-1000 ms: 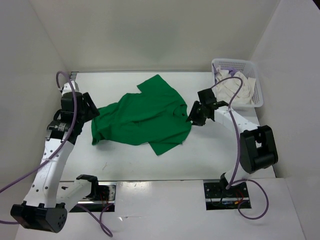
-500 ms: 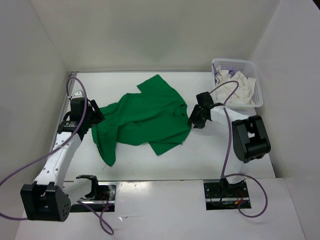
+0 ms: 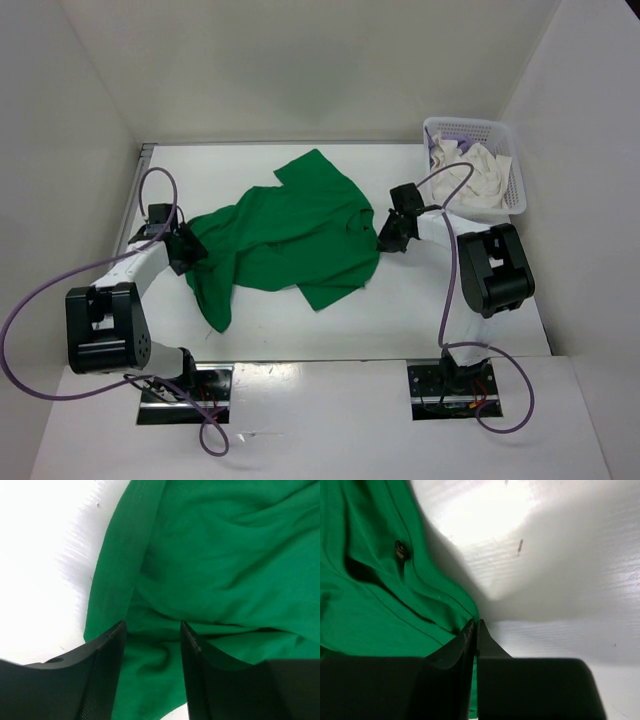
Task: Fold and stack the t-shirts
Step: Flatten out the tshirt
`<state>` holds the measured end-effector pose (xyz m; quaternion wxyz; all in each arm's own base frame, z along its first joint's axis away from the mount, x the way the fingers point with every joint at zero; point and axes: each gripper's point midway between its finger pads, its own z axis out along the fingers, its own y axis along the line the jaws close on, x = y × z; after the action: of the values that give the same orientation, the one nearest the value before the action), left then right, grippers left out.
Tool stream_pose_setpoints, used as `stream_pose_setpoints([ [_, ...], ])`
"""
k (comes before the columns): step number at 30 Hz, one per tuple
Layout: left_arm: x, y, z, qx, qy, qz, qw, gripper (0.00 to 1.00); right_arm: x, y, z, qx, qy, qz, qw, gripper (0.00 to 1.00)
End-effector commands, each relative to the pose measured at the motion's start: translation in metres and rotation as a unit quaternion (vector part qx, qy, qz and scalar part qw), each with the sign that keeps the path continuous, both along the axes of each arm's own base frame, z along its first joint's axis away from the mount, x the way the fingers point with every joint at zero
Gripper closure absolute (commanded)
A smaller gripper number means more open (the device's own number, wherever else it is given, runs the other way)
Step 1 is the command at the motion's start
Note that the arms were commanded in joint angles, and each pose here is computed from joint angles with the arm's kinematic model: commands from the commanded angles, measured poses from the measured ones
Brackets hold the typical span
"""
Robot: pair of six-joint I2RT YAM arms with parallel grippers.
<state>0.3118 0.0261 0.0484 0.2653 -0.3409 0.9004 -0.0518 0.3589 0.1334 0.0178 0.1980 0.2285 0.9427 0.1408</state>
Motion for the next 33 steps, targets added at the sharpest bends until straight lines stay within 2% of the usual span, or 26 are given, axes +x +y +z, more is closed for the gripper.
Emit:
stream_pose_setpoints([
  [1, 0.012, 0.004, 0.000, -0.002, -0.020, 0.016, 1.000, 0.46, 0.040, -0.002, 0.043, -0.003, -0.077, -0.016, 0.997, 0.97],
  [2, 0.012, 0.005, -0.003, 0.000, -0.017, 0.012, 1.000, 0.57, 0.048, -0.004, 0.056, -0.008, -0.098, -0.016, 0.995, 0.99],
  [4, 0.016, 0.003, -0.012, -0.003, -0.007, 0.004, 1.000, 0.69, 0.050, -0.008, 0.065, -0.021, -0.104, -0.013, 0.994, 0.99],
  [5, 0.019, 0.004, -0.018, -0.001, -0.001, -0.001, 1.000, 0.79, 0.058, -0.014, 0.073, -0.032, -0.118, -0.017, 0.992, 0.99],
  [10, 0.055, 0.016, -0.009, 0.022, -0.024, -0.005, 0.999, 0.97, 0.072, -0.042, 0.089, -0.046, -0.130, -0.041, 0.990, 1.00],
  [16, 0.111, 0.028, -0.014, 0.049, -0.039, -0.043, 0.997, 1.00, 0.081, -0.061, 0.091, -0.061, -0.132, -0.050, 0.988, 1.00],
  [17, 0.115, 0.029, -0.023, 0.047, -0.025, -0.044, 0.998, 1.00, 0.082, -0.063, 0.094, -0.065, -0.133, -0.053, 0.988, 1.00],
  [20, 0.144, 0.024, -0.011, 0.031, -0.049, -0.062, 0.996, 1.00, 0.085, -0.075, 0.101, -0.072, -0.140, -0.064, 0.985, 1.00],
  [22, 0.169, 0.023, 0.012, 0.025, -0.083, -0.065, 0.994, 1.00, 0.087, -0.073, 0.105, -0.067, -0.144, -0.062, 0.985, 0.95],
  [23, 0.174, 0.024, 0.020, 0.026, -0.091, -0.065, 0.993, 1.00, 0.087, -0.071, 0.105, -0.064, -0.143, -0.059, 0.986, 0.87],
  [25, 0.185, 0.019, 0.034, 0.024, -0.103, -0.072, 0.992, 0.99, 0.085, -0.071, 0.102, -0.064, -0.139, -0.059, 0.986, 0.79],
  [27, 0.191, 0.015, 0.058, 0.015, -0.124, -0.076, 0.989, 0.94, 0.082, -0.070, 0.105, -0.061, -0.138, -0.056, 0.987, 0.67],
  [29, 0.182, 0.009, 0.087, 0.019, -0.155, -0.077, 0.985, 0.81, 0.081, -0.068, 0.122, -0.054, -0.157, -0.055, 0.985, 0.62],
  [30, 0.163, 0.004, 0.074, 0.026, -0.135, -0.074, 0.988, 0.61, 0.078, -0.069, 0.126, -0.053, -0.162, -0.055, 0.984, 0.59],
  [33, 0.130, 0.004, 0.087, 0.041, -0.137, -0.061, 0.988, 0.17, 0.066, -0.058, 0.140, -0.021, -0.176, -0.042, 0.983, 0.58],
])
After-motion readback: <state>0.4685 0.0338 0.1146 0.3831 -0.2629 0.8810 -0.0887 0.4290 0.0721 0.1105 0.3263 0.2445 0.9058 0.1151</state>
